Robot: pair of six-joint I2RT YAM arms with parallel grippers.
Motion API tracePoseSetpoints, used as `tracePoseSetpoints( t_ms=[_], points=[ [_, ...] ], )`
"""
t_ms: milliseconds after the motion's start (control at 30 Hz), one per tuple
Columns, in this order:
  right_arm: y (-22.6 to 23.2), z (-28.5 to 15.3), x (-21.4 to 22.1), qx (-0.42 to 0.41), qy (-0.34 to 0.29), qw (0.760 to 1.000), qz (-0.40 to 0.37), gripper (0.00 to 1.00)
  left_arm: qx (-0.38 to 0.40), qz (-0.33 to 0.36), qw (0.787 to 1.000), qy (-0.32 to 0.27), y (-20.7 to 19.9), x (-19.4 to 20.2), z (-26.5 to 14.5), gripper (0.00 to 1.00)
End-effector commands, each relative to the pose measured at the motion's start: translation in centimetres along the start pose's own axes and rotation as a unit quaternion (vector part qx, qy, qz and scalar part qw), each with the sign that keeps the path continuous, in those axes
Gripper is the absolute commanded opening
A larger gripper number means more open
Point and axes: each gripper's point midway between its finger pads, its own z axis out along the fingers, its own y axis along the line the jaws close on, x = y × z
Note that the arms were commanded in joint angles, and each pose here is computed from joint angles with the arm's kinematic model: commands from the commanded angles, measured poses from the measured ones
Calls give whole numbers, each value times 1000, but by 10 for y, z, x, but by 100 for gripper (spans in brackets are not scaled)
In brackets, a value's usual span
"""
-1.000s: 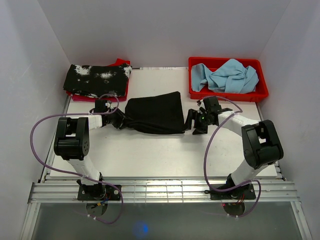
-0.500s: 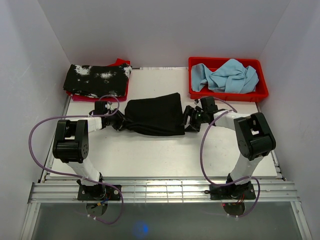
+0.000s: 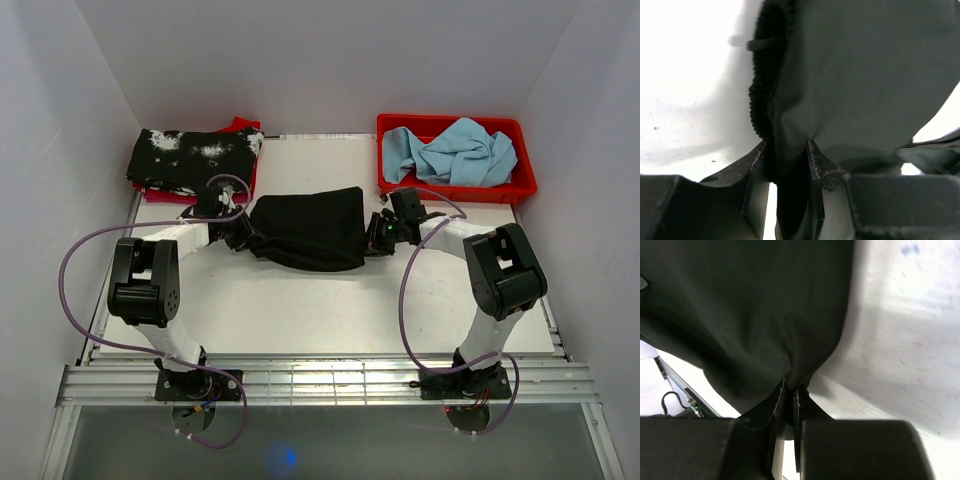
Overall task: Fold and stack the trousers
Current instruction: Neatly place the folded trousers to the corner
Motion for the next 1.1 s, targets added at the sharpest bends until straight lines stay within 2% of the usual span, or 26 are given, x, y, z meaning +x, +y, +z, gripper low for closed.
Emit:
tracePoseSetpoints(
  t_ms=[0,167,400,533,767,800,867,900,967,1033,1067],
  points=[
    [34,-18,-34,-13,-54,997,-62,8,-12,118,992,-34,-22,-13,-18,0],
    [58,-36,-63,2,-105,987,-125,8,-40,246,964,-93,-46,-37,-36,0],
    [106,-61,-103,-14,-173,966,-192,8,-47,315,933,-167,-73,-73,-65,0],
    [128,-71,-123,-24,-208,953,-220,8,-33,346,908,-233,-107,-107,-90,0],
    [180,-82,-166,-55,-264,924,-271,8,-23,375,867,-327,-155,-161,-126,0],
    [199,-90,-177,-69,-284,913,-285,8,-25,375,862,-340,-158,-169,-132,0],
    [207,-78,-186,-78,-285,909,-293,8,-34,370,850,-372,-161,-196,-147,0],
    [228,-85,-196,-94,-301,899,-303,8,-37,365,848,-383,-160,-207,-153,0],
    [237,-65,-204,-109,-297,898,-306,8,-54,342,851,-395,-142,-235,-160,0],
    [272,-71,-218,-141,-326,879,-318,8,-59,326,842,-425,-133,-265,-181,0],
    [268,-47,-220,-142,-315,884,-315,8,-69,312,840,-439,-119,-281,-193,0]
  ],
)
